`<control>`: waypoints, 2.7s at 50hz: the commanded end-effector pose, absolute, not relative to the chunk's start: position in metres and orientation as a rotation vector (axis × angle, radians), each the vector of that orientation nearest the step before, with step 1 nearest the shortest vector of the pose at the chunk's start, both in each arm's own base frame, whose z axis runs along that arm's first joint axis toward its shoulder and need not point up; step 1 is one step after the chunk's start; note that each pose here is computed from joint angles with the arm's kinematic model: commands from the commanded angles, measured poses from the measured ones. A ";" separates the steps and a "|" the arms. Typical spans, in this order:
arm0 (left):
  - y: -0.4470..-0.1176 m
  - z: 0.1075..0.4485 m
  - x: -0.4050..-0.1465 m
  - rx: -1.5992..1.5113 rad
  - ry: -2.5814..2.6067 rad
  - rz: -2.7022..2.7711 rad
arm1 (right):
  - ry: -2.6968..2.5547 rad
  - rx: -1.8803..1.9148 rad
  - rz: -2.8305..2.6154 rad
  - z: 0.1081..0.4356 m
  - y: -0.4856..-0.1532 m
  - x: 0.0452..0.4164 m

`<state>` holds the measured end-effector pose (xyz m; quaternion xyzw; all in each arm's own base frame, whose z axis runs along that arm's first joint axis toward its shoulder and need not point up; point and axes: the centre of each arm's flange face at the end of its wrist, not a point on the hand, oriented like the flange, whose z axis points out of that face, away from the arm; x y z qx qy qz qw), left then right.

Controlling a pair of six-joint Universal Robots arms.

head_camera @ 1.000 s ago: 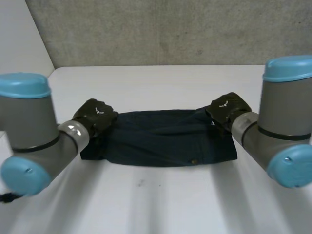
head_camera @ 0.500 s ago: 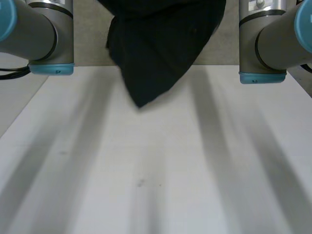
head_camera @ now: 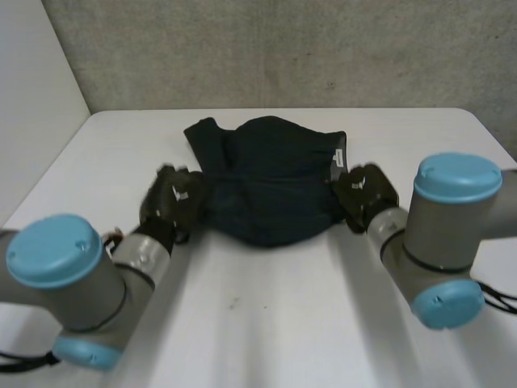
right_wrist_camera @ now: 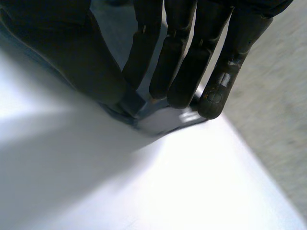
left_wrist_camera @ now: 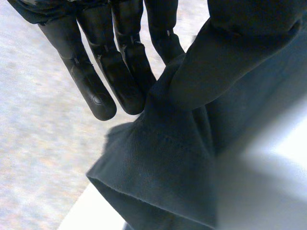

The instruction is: Fold the shorts.

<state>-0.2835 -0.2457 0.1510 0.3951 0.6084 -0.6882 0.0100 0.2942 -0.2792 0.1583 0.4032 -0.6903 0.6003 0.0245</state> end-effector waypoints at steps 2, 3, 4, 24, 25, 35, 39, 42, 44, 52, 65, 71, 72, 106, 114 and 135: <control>-0.222 0.149 -0.273 1.280 1.938 -2.109 | -2.223 1.271 1.845 0.162 -0.250 0.283; -0.221 0.152 -0.273 1.276 1.930 -2.117 | -2.227 1.275 1.849 0.163 -0.247 0.282; -0.218 0.155 -0.271 1.272 1.923 -2.126 | -2.234 1.277 1.851 0.163 -0.245 0.282; -0.226 0.204 -0.209 0.848 2.108 -2.277 | -2.462 1.073 1.821 0.157 -0.244 0.244; -0.228 0.203 -0.207 0.836 2.145 -2.271 | -2.464 1.079 1.824 0.157 -0.244 0.245; -0.238 0.169 -0.194 0.700 2.602 -2.051 | -2.449 1.239 1.950 0.160 -0.245 0.253; -0.239 0.160 -0.196 0.663 2.697 -1.979 | -2.428 1.268 1.975 0.160 -0.248 0.255; -0.244 0.151 -0.197 0.656 2.745 -1.923 | -2.410 1.277 1.989 0.156 -0.252 0.257; -0.247 0.146 -0.197 0.648 2.760 -1.900 | -2.395 1.288 1.994 0.153 -0.254 0.258; -0.258 0.130 -0.209 0.662 2.757 -1.833 | -2.353 1.320 1.982 0.147 -0.259 0.261; -0.266 0.120 -0.224 0.682 2.731 -1.806 | -2.334 1.328 1.970 0.145 -0.262 0.261; -0.266 0.126 -0.228 0.721 2.684 -1.843 | -2.346 1.311 1.968 0.146 -0.268 0.261; -0.265 0.127 -0.228 0.733 2.672 -1.845 | -2.354 1.304 1.964 0.147 -0.269 0.260; -0.257 0.184 -0.237 1.028 2.236 -2.001 | -2.412 1.316 1.910 0.118 -0.315 0.275; -0.257 0.188 -0.237 1.028 2.224 -2.017 | -2.414 1.319 1.911 0.116 -0.317 0.277; -0.207 0.220 -0.223 1.269 2.108 -1.811 | -2.404 1.420 1.731 0.208 -0.266 0.257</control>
